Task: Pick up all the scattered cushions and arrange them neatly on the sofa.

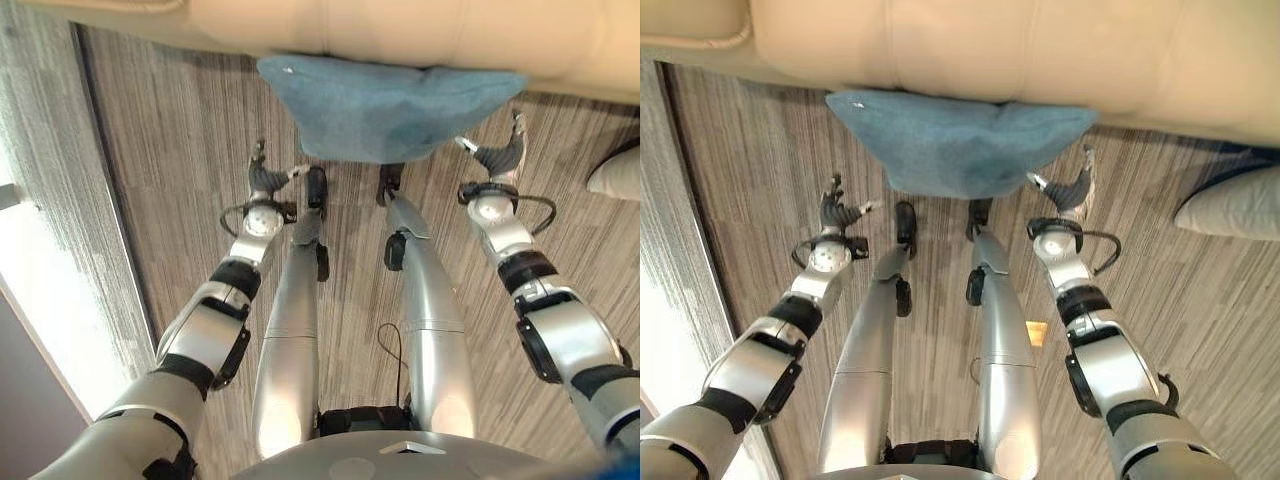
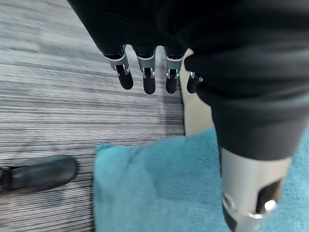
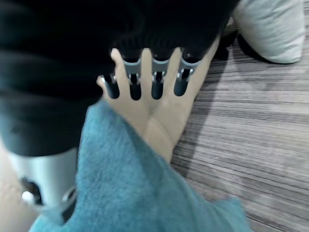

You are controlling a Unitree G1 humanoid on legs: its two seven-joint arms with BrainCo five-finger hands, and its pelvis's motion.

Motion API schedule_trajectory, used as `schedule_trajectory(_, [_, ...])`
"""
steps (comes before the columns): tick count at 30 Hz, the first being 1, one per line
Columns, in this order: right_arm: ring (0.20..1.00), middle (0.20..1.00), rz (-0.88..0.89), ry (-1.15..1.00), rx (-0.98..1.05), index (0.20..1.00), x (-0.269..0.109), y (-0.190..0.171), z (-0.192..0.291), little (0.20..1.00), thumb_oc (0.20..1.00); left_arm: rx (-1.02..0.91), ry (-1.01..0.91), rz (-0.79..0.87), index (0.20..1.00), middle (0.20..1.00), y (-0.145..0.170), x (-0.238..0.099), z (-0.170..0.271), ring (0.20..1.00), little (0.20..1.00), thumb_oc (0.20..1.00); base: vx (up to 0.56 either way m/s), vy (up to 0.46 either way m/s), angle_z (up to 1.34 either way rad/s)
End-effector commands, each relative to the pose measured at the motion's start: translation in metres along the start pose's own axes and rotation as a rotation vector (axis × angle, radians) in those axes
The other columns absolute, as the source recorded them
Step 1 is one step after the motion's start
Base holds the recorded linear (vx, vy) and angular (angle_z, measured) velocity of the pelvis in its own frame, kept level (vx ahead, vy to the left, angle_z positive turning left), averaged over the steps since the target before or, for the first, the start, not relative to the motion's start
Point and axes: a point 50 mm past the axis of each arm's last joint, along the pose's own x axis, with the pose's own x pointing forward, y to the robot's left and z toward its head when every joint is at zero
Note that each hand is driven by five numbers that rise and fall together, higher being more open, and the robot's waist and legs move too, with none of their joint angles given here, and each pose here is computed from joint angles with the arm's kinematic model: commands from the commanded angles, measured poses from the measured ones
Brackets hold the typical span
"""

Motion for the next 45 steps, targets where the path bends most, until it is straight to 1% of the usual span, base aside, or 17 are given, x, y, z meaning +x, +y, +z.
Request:
schedule_trajectory(1, [1.0,1.0,-0.047,0.036,-0.081,1.0,-0.019,-0.014,-0.037,1.0,1.0,-0.045,0.074,0.079,1.0,1.0,0.015,-0.018,-0.035,1.0,1.0,1.0,0.0,0.0,0.0])
schedule_trajectory(9, [1.0,1.0,-0.055,0.052,-0.016,1.0,-0.011,-0.011,-0.026,1.0,1.0,-0.071,0.003,0.042,1.0,1.0,0.004,-0.007,-0.006,1.0,1.0,1.0,0.02,-0.007,0.01])
schedule_trajectory(13, [1.0,1.0,-0.006,0.027,0.06,1.0,-0.004,-0.005,-0.01,1.0,1.0,-0.082,-0.06,0.021,1.0,1.0,0.0,0.001,0.018,1.0,1.0,1.0,0.04,-0.026,-0.01])
schedule_trajectory(14, [1.0,1.0,0.03,0.016,0.087,1.0,0.001,-0.002,-0.001,1.0,1.0,-0.087,-0.092,0.004,1.0,1.0,-0.003,0.004,0.03,1.0,1.0,1.0,0.03,-0.009,0.0])
schedule_trajectory(15, [1.0,1.0,0.03,0.015,0.088,1.0,0.002,-0.002,0.0,1.0,1.0,-0.088,-0.093,0.004,1.0,1.0,-0.003,0.004,0.03,1.0,1.0,1.0,0.05,-0.025,0.01])
schedule_trajectory(16, [1.0,1.0,0.104,-0.016,0.098,1.0,0.008,0.005,0.013,1.0,1.0,-0.075,-0.149,-0.037,1.0,1.0,-0.009,0.008,0.048,1.0,1.0,1.0,0.06,-0.03,0.02])
schedule_trajectory(20, [1.0,1.0,0.22,-0.071,0.152,1.0,0.015,0.022,0.047,1.0,1.0,-0.076,-0.212,-0.098,1.0,1.0,-0.022,0.011,0.074,1.0,1.0,1.0,0.04,-0.013,0.0])
schedule_trajectory(21, [1.0,1.0,0.22,-0.072,0.153,1.0,0.015,0.022,0.048,1.0,1.0,-0.077,-0.213,-0.098,1.0,1.0,-0.022,0.011,0.075,1.0,1.0,1.0,0.04,-0.003,0.02])
schedule_trajectory(22, [1.0,1.0,0.284,-0.113,0.182,1.0,0.014,0.031,0.065,1.0,1.0,-0.092,-0.239,-0.126,1.0,1.0,-0.028,0.011,0.086,1.0,1.0,1.0,0.0,0.0,0.0])
schedule_trajectory(25, [1.0,1.0,0.373,-0.183,0.205,1.0,0.007,0.044,0.086,1.0,1.0,-0.135,-0.273,-0.171,1.0,1.0,-0.038,0.008,0.099,1.0,1.0,1.0,0.02,-0.019,0.0])
schedule_trajectory(26, [0.2,0.2,0.427,-0.247,0.257,0.2,0.001,0.053,0.107,0.2,0.2,-0.21,-0.302,-0.208,0.492,0.492,-0.047,0.003,0.113,0.492,0.492,0.492,0.02,-0.038,0.02])
schedule_trajectory(27, [0.2,0.2,0.442,-0.26,0.271,0.2,-0.002,0.055,0.111,0.2,0.2,-0.242,-0.305,-0.223,0.2,0.2,-0.051,0.001,0.116,0.2,0.2,0.2,0.02,-0.046,0.02])
schedule_trajectory(31, [0.2,0.2,0.464,-0.29,0.325,0.2,-0.009,0.058,0.117,0.2,0.2,-0.315,-0.315,-0.266,0.2,0.2,-0.058,-0.006,0.118,0.2,0.2,0.2,0.0,-0.012,0.03])
schedule_trajectory(34, [0.2,0.2,0.455,-0.296,0.329,0.2,-0.011,0.054,0.111,0.2,0.2,-0.324,-0.32,-0.274,0.2,0.2,-0.055,-0.009,0.113,0.2,0.2,0.2,-0.01,-0.005,0.05])
schedule_trajectory(39, [0.2,0.2,0.414,-0.279,0.334,0.2,-0.023,0.047,0.086,0.2,0.2,-0.402,-0.277,-0.272,0.2,0.2,-0.052,-0.02,0.09,0.2,0.2,0.2,-0.02,-0.016,0.04])
schedule_trajectory(40, [0.2,0.2,0.395,-0.276,0.32,0.2,-0.029,0.041,0.073,0.2,0.2,-0.431,-0.274,-0.284,0.2,0.2,-0.051,-0.027,0.082,0.2,0.2,0.2,0.0,0.0,0.0])
schedule_trajectory(45, [0.2,0.2,0.369,-0.295,0.289,0.2,-0.044,0.024,0.049,0.2,0.2,-0.409,-0.282,-0.315,0.2,0.2,-0.048,-0.049,0.06,0.2,0.2,0.2,-0.02,-0.026,0.1])
